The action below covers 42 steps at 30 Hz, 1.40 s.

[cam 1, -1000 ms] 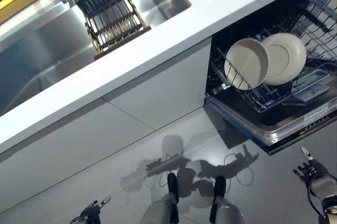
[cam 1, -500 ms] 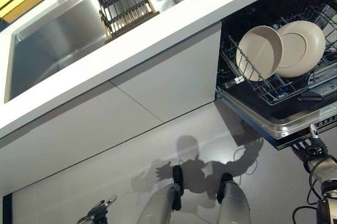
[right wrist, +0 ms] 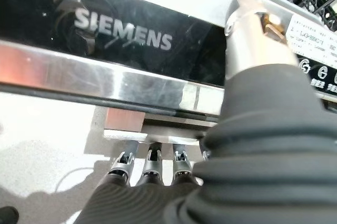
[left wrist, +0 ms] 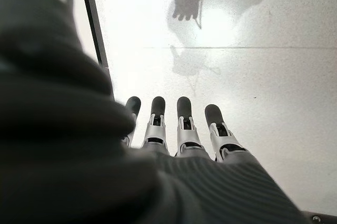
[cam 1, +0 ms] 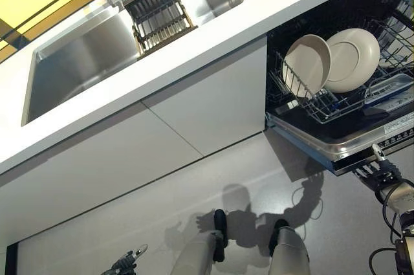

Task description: Take plates into dishwasher

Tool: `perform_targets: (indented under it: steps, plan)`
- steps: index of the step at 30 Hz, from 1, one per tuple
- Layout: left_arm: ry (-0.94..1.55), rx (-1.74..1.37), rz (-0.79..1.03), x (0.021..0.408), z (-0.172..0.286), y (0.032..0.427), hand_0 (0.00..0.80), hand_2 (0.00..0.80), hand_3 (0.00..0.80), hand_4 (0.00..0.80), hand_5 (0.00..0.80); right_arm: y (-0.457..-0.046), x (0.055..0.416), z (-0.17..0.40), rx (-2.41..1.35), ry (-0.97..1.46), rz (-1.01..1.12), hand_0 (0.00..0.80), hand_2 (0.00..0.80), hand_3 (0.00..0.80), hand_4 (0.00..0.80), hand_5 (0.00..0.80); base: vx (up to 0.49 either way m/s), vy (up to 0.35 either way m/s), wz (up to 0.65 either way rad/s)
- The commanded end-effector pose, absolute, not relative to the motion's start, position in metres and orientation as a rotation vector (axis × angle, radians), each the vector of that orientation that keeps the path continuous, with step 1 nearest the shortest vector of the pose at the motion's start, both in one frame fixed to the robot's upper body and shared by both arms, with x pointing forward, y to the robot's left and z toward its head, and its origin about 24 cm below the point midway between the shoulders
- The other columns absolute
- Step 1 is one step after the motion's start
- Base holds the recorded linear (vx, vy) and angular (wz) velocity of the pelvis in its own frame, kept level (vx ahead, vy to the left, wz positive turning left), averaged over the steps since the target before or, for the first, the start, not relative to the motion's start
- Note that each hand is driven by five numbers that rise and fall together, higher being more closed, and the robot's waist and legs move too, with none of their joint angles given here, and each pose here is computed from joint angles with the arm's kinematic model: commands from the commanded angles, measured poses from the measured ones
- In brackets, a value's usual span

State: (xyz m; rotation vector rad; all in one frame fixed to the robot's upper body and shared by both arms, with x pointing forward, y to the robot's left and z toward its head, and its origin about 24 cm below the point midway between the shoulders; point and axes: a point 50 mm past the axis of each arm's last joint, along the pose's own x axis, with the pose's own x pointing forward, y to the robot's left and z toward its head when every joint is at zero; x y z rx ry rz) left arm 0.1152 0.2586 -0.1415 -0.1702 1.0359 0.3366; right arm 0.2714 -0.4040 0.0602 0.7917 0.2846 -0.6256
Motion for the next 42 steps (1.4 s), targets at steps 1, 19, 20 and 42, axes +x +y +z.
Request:
perform_targets:
  steps: [1, 19, 20, 42]
  plan:
    - [1.058, -0.095, 0.356, 0.101, -0.137, 0.279, 0.000, 0.000, 0.000, 0.000, 0.000, -0.366, 0.350, 0.237, 0.811, -0.292, -0.178, 0.000, 0.000, 0.000, 0.000, 0.000, 0.002, -0.020, 0.11]
    - [1.030, -0.017, 0.337, 0.107, -0.129, 0.294, 0.000, 0.000, 0.000, 0.000, 0.000, -0.357, 0.356, 0.270, 0.790, -0.399, -0.150, 0.000, 0.000, 0.000, 0.000, 0.000, -0.001, -0.031, 0.06]
    - [1.028, -0.014, 0.335, 0.107, -0.129, 0.294, 0.000, 0.000, 0.000, 0.000, 0.000, -0.358, 0.356, 0.270, 0.792, -0.402, -0.152, 0.000, 0.000, 0.000, 0.000, 0.000, -0.014, -0.033, 0.05]
    - [1.041, 0.000, 0.332, 0.107, -0.132, 0.292, 0.000, 0.000, 0.000, 0.000, 0.000, -0.371, 0.342, 0.164, 0.638, -0.008, -0.294, 0.000, 0.000, 0.000, 0.000, 0.000, 0.009, 0.003, 0.07]
